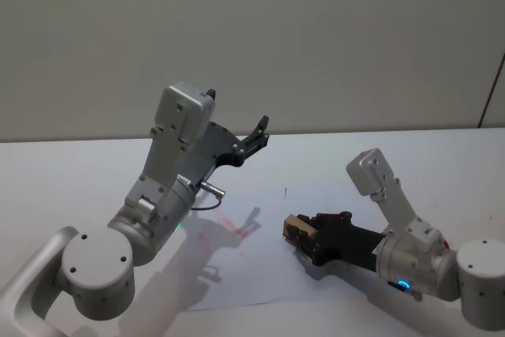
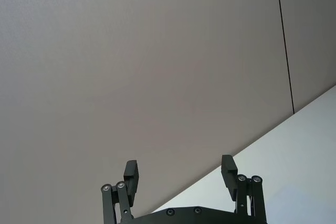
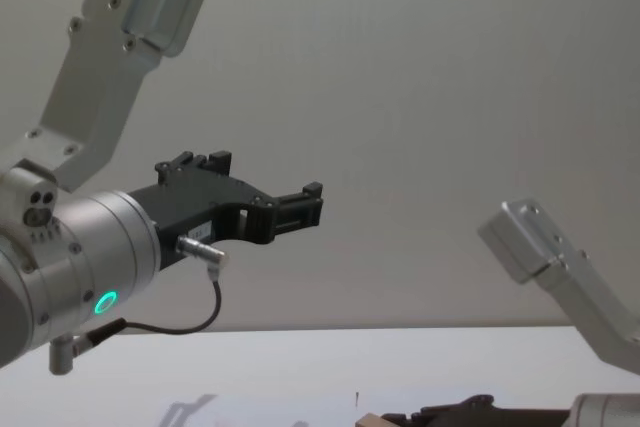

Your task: Use the one hand to pick up the stamp and affix it onto the A4 paper.

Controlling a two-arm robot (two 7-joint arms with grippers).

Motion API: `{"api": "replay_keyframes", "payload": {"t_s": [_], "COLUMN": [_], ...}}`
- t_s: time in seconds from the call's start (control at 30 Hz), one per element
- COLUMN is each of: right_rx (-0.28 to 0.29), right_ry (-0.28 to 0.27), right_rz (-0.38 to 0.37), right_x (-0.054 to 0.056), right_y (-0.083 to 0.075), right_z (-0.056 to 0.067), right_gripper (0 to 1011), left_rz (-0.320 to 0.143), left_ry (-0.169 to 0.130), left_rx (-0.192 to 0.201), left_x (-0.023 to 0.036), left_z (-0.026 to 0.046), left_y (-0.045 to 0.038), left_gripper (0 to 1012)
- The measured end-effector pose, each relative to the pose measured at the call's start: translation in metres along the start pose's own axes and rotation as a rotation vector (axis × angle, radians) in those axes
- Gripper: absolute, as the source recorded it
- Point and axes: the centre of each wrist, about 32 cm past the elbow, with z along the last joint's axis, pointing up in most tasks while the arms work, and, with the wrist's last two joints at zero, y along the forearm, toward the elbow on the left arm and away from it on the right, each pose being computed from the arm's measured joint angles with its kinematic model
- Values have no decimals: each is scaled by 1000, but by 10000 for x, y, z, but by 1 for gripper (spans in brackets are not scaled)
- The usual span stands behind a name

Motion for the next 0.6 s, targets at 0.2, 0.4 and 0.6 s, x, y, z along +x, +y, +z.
{"api": "replay_keyframes", "payload": {"t_s": [0.2, 0.4, 0.6], "right_rx": [10, 42, 109], "right_ry": [-18, -47, -75], "right_rz": [-1, -17, -49], "right_x": [-5, -21, -18], "right_y": [6, -22, -101], "right_z": [2, 55, 184], "right_gripper": [217, 217, 217], "left_rz": [0, 0, 0], "left_ry": [0, 0, 0], "left_rx": [0, 0, 0], "left_x": [0, 0, 0], "left_z": [0, 0, 0], "left_y": [0, 0, 0], "left_gripper": [1001, 1001, 1001]}}
